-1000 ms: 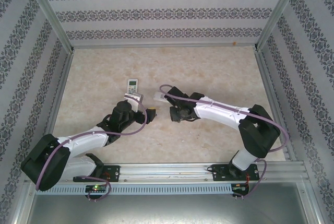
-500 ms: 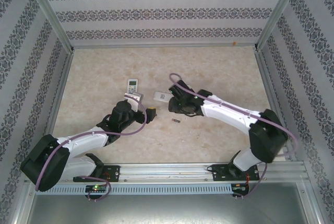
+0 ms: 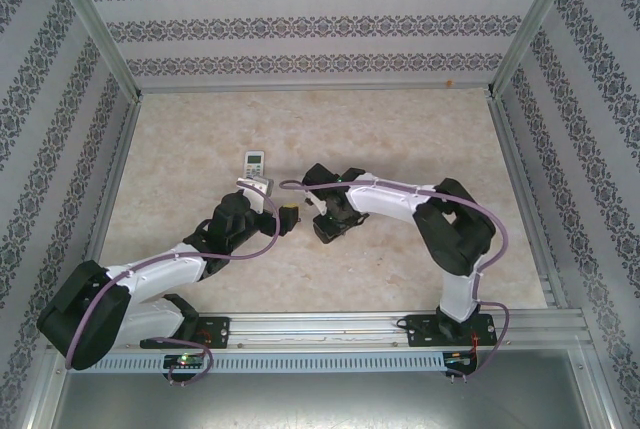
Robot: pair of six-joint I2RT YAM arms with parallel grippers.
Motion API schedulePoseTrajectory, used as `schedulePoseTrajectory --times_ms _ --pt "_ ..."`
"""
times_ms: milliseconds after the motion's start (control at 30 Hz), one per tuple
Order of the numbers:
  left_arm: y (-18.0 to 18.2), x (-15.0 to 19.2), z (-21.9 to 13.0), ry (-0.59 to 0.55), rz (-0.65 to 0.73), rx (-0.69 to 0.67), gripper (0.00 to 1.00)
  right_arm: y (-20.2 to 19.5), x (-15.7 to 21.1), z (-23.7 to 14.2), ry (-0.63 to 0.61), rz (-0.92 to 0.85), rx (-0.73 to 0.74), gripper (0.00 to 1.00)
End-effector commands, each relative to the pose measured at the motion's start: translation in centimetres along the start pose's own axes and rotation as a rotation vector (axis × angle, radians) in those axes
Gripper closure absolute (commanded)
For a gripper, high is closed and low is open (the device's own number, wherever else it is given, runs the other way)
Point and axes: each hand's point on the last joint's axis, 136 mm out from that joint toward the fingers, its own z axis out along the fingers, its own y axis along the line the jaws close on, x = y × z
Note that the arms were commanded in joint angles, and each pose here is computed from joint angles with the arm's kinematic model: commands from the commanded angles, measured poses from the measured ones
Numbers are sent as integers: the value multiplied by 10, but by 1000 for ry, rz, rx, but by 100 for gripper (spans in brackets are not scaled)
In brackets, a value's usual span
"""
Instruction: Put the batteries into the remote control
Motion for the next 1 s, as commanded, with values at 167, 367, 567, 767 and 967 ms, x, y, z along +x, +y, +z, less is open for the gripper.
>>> schedulePoseTrajectory --times_ms 167,367,567,767,967 --pt "4 -9 -7 -41 -8 -13 0 -14 -3 8 13 -9 80 71" --pt "4 -10 -8 -45 -9 -13 0 -16 -7 -7 -23 44 96 96" --pt "5 -10 -7 -43 -12 -13 0 -26 -59 -66 -338 333 37 95" --pt "4 -7 -4 -37 -17 -6 0 -94 -89 -101 -671 756 198 93" --pt "4 -8 -5 -41 -15 -7 0 -114 -106 -88 -707 869 288 94"
